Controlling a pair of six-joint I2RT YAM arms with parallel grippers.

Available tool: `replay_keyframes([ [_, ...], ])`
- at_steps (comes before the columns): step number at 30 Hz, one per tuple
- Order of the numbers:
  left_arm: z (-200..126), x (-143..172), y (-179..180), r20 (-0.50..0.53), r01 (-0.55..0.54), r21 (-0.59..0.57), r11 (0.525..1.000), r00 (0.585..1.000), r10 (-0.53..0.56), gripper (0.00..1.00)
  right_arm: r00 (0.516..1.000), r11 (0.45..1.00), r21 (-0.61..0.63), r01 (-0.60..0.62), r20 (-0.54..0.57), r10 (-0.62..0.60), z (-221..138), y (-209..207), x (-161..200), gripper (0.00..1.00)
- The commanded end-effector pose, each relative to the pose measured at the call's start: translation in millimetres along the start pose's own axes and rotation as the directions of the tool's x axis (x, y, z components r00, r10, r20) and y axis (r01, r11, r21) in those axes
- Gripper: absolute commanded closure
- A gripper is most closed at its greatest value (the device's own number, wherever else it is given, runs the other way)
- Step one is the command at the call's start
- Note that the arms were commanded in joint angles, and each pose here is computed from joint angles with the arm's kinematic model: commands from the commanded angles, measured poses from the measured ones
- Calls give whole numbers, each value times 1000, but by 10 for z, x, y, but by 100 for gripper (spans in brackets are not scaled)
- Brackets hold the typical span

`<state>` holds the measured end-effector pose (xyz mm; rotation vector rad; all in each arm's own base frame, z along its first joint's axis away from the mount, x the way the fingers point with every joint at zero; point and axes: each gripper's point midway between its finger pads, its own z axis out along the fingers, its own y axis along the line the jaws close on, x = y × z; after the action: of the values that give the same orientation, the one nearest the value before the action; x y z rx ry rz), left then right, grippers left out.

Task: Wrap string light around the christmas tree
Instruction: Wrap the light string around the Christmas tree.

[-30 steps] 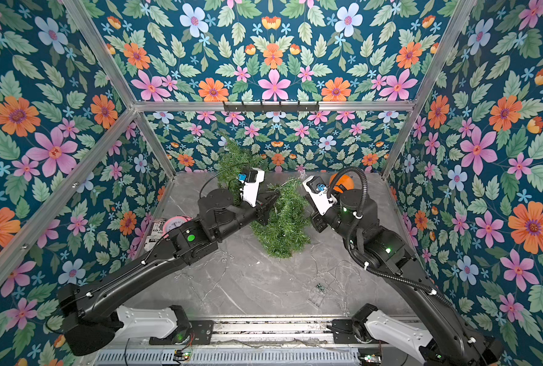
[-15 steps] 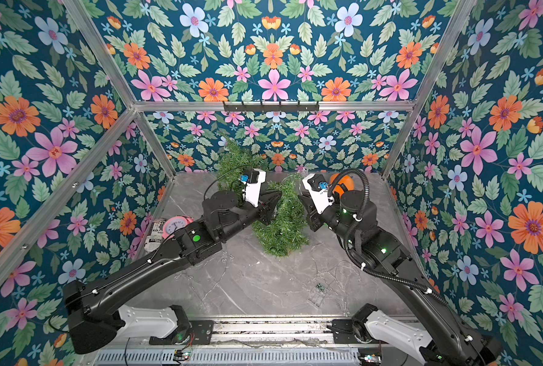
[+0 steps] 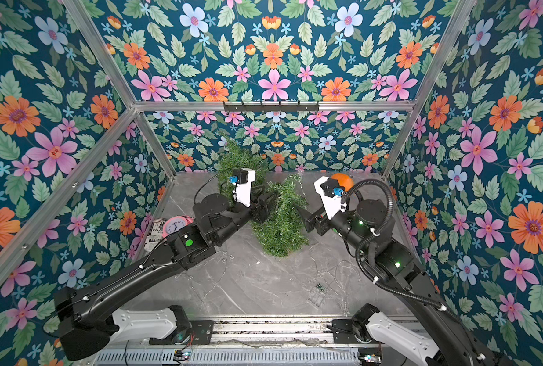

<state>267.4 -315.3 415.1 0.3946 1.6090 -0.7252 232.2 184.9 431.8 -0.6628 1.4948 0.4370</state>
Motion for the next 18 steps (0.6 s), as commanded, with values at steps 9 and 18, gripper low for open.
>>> replay_keyframes([
  [9, -644, -186, 308, 118, -3, -75, 997, 993, 12, 38, 956, 955, 26, 294, -14, -294, -432, 82, 751, 7],
  [18, -912, 207, 584, 77, -48, -149, 988, 995, 60, 34, 820, 853, -270, 447, -257, -512, -482, 385, 1902, 9],
])
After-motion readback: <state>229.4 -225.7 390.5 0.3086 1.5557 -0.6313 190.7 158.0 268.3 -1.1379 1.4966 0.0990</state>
